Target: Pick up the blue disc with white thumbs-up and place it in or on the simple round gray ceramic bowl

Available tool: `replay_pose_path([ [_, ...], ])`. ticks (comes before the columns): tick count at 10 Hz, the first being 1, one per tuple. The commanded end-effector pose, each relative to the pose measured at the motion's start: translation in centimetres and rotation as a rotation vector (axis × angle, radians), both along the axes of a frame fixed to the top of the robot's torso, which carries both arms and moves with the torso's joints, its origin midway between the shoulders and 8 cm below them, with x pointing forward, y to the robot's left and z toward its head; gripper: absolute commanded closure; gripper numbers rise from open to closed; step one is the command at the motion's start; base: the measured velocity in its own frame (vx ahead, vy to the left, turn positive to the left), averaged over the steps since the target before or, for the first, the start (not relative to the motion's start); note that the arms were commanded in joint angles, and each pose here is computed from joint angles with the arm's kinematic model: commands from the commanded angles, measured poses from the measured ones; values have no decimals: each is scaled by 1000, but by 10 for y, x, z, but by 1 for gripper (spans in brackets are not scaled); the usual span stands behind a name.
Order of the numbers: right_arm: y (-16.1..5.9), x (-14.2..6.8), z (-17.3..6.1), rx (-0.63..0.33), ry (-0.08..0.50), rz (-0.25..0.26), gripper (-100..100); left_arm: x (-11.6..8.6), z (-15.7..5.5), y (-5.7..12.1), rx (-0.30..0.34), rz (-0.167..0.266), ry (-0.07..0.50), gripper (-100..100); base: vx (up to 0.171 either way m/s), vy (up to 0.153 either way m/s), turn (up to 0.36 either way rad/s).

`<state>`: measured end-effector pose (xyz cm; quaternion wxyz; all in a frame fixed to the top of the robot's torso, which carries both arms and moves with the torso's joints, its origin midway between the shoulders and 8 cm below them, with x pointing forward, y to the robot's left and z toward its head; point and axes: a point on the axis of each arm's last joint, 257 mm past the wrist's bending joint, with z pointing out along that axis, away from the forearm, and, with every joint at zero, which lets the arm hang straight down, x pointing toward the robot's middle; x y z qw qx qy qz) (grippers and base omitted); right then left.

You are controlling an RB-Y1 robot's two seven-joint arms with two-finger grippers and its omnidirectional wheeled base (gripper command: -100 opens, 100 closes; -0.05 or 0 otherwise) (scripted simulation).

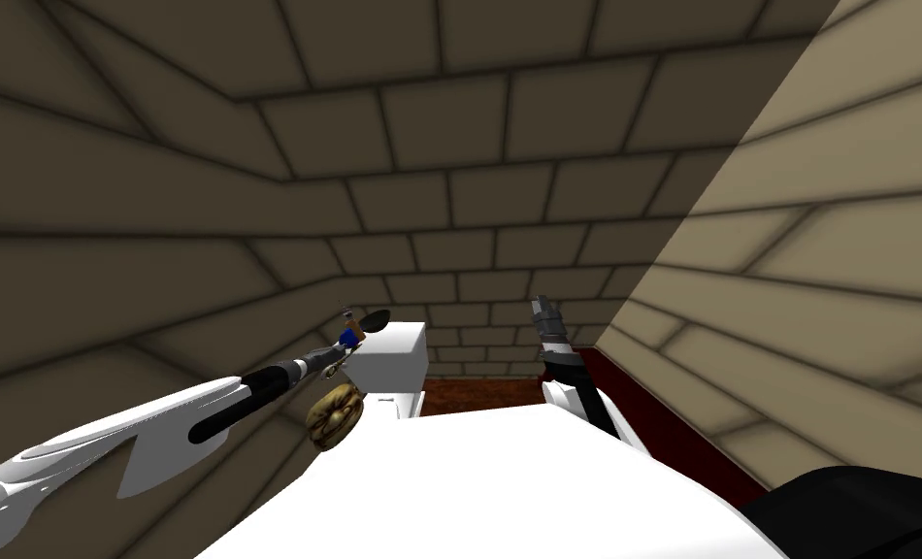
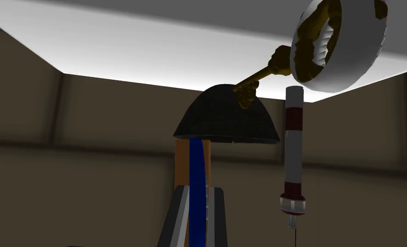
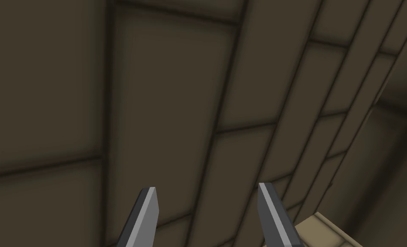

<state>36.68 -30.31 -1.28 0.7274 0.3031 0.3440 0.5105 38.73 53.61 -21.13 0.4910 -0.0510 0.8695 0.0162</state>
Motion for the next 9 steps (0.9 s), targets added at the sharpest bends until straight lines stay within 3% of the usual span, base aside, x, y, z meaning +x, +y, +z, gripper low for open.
replay_pose_path([
  [1,0,0,0,0,0,0,0,3,7,-9,-2,-18,0,100,221,143,23],
  [5,0,0,0,0,0,0,0,13,21,-33,-22,-70,8,100,235,112,20],
  [7,0,0,0,0,0,0,0,13,21,-32,-23,-71,8,100,148,78,-4],
  [8,0,0,0,0,0,0,0,14,23,-33,-23,-73,4,-100,20,10,-7],
  [9,0,0,0,0,0,0,0,14,24,-32,-23,-72,4,-100,9,4,0],
])
